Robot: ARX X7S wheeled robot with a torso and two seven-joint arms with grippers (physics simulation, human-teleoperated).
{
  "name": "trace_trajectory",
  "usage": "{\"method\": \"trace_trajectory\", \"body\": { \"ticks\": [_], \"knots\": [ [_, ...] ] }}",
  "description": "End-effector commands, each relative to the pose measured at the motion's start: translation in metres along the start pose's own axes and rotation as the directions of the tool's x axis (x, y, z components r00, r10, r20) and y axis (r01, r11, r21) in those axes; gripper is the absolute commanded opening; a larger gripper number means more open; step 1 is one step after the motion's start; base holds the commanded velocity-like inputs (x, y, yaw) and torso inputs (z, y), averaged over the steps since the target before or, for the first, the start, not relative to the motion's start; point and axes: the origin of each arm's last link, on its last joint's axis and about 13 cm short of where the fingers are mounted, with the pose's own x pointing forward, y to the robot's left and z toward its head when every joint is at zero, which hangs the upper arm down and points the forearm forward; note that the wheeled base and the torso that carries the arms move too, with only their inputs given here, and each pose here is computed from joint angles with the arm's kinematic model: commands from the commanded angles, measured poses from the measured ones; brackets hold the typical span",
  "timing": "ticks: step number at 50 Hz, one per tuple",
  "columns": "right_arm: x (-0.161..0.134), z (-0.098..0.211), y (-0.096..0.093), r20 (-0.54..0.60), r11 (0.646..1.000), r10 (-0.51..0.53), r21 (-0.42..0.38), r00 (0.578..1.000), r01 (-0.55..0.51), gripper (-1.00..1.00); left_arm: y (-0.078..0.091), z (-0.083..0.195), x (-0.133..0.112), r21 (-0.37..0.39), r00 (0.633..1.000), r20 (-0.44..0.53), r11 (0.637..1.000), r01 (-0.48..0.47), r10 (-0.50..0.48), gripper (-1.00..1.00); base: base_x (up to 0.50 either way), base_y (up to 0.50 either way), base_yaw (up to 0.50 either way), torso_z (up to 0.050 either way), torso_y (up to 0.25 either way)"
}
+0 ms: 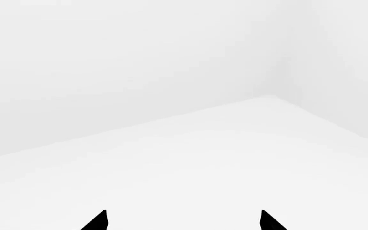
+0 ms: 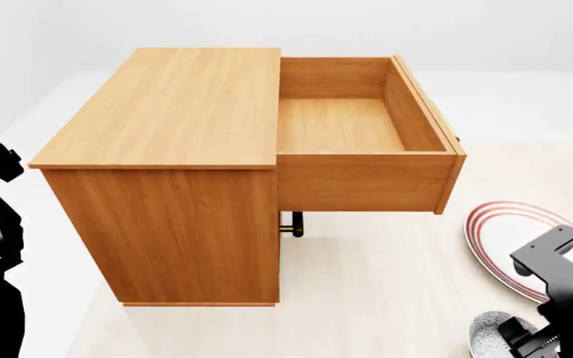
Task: Open the top drawer of the cabinet and put the bowl in it.
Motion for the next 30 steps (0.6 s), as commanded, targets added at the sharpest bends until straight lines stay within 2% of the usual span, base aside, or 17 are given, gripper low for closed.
{"method": "trace_trajectory", "body": {
  "ticks": [1, 22, 23, 30],
  "knots": [
    [0.011, -0.003, 0.002, -0.009, 1.0, 0.01, 0.007, 1.0, -0.01, 1.0, 0.0, 0.0, 0.0, 0.0, 1.0, 0.001, 1.0, -0.002, 0.002, 1.0, 0.0, 0.0, 0.0, 0.0, 0.0],
    [0.026, -0.009, 0.006, -0.012, 1.0, 0.02, 0.007, 1.0, -0.02, 1.0, -0.002, -0.001, -0.001, 0.007, 1.0, 0.003, 1.0, 0.003, -0.003, 1.0, 0.0, 0.0, 0.0, 0.0, 0.0],
    [0.025, -0.009, 0.005, -0.001, 1.0, 0.017, 0.011, 1.0, -0.017, -1.0, -0.002, -0.001, -0.001, 0.008, 1.0, 0.003, 1.0, 0.002, -0.002, 1.0, 0.0, 0.0, 0.0, 0.0, 0.0],
    [0.023, -0.008, 0.004, 0.009, 1.0, 0.012, 0.012, 1.0, -0.012, -1.0, -0.003, -0.002, -0.002, 0.01, 1.0, 0.003, 1.0, 0.003, -0.003, 1.0, 0.0, 0.0, 0.0, 0.0, 0.0]
  ]
}}
